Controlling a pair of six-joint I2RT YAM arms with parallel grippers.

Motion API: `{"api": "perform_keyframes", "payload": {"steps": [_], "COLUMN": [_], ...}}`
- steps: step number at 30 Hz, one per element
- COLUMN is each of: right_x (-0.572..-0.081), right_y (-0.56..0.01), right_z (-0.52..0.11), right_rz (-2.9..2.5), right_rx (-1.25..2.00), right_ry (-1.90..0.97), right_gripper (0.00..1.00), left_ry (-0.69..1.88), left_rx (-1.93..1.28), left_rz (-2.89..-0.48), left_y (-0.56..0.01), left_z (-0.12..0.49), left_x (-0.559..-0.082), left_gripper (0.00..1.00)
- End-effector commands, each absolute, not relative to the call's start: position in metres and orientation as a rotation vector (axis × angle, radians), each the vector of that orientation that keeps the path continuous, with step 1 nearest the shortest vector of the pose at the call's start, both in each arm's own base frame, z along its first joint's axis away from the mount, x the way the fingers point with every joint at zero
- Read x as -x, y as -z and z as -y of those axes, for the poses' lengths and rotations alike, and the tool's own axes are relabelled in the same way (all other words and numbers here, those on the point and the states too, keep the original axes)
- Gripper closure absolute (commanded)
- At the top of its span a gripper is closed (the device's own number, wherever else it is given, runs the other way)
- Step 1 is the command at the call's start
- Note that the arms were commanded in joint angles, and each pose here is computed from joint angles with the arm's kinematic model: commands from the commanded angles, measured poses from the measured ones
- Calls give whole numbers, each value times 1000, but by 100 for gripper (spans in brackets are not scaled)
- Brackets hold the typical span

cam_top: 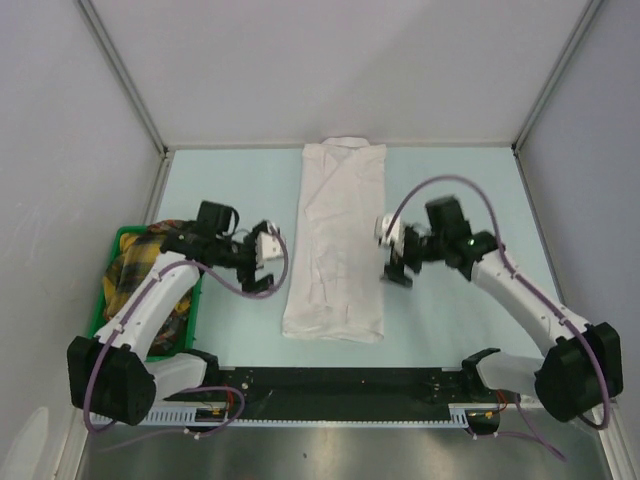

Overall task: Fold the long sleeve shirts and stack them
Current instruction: Fold the shirt

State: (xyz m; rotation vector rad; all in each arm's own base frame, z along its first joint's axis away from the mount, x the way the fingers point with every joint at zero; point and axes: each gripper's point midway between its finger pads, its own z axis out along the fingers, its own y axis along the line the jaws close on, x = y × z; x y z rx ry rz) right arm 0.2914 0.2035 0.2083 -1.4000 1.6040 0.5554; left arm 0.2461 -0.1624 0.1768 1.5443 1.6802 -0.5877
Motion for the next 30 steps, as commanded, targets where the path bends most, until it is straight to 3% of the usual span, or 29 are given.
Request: {"api": "perform_keyframes", "payload": {"steps": [1,4,12,22,24,25,28,30], "right_x": [-199,-164,-137,-158,-161,-161,-164,-167], "right_y": [-143,-112,-57,-26,-25,-24,-21,-20], "right_z": [-207,-212,-223,-231,-235,-236,-238,-238], "right_rz": [-1361,-1297,-1160,-1147,-1151,-1152,-1169,-1193], "right_rx": [1840,1971,2145,2193,2182,2181,2182,2171], "right_ry": [-540,-574,-515,-358,-343,-340,-319,-307], "right_gripper": [21,31,34,44,49,51,60,70], "left_ry": [537,518,440,382,378,383,407,417], "left_rx": [-1949,-2093,-2222,-2297,-2287,-2289,-2290,-2276], "left_rz": [-1389,-1265,-1111,-1099,-1112,-1114,-1096,-1103], "left_y": [-114,-83,-43,-17,-16,-15,-16,-17], "left_z": [157,161,171,184,189,191,197,202], "left_x": [-183,-158,-141,-145,-150,-151,-150,-149], "left_gripper": [1,7,10,13,20,31,49,56]}}
